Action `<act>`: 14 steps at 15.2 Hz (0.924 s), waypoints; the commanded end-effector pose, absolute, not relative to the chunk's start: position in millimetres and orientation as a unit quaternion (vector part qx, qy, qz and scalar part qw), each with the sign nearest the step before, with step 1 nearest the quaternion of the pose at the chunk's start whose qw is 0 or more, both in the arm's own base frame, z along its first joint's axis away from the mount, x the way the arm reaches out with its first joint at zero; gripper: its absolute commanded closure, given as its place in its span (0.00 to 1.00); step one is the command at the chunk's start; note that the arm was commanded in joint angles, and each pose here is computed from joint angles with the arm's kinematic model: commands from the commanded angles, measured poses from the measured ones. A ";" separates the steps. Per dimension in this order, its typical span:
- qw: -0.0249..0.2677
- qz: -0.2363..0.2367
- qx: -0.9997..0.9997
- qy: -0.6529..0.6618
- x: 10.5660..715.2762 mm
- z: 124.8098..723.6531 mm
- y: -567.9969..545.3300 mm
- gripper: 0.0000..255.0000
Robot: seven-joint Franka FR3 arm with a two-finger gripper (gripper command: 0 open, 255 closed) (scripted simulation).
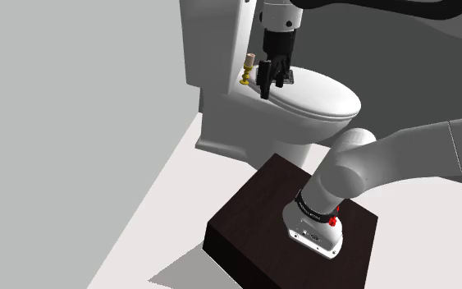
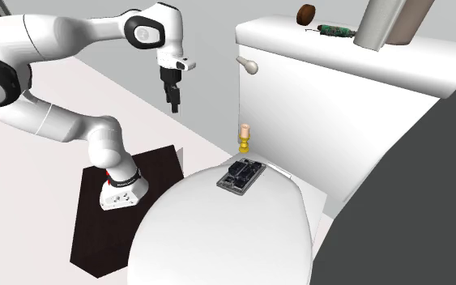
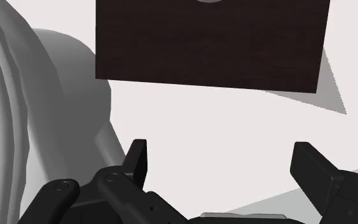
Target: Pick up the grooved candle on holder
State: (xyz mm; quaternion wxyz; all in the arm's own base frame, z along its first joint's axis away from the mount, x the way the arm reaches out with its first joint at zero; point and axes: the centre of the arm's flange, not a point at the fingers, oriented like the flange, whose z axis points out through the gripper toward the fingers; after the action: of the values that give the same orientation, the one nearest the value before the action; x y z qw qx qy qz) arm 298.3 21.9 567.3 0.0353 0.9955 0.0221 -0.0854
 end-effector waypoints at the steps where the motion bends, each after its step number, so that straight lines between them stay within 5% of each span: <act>1: 0.035 -0.085 0.995 0.022 298.3 567.3 21.9 0.00; 14: 0.020 -0.049 0.999 -0.012 407.2 566.2 -106.4 0.00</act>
State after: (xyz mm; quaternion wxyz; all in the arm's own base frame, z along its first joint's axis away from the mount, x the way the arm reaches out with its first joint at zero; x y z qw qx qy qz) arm 398.4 -95.7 566.9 0.0205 0.9984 -0.0094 -0.0519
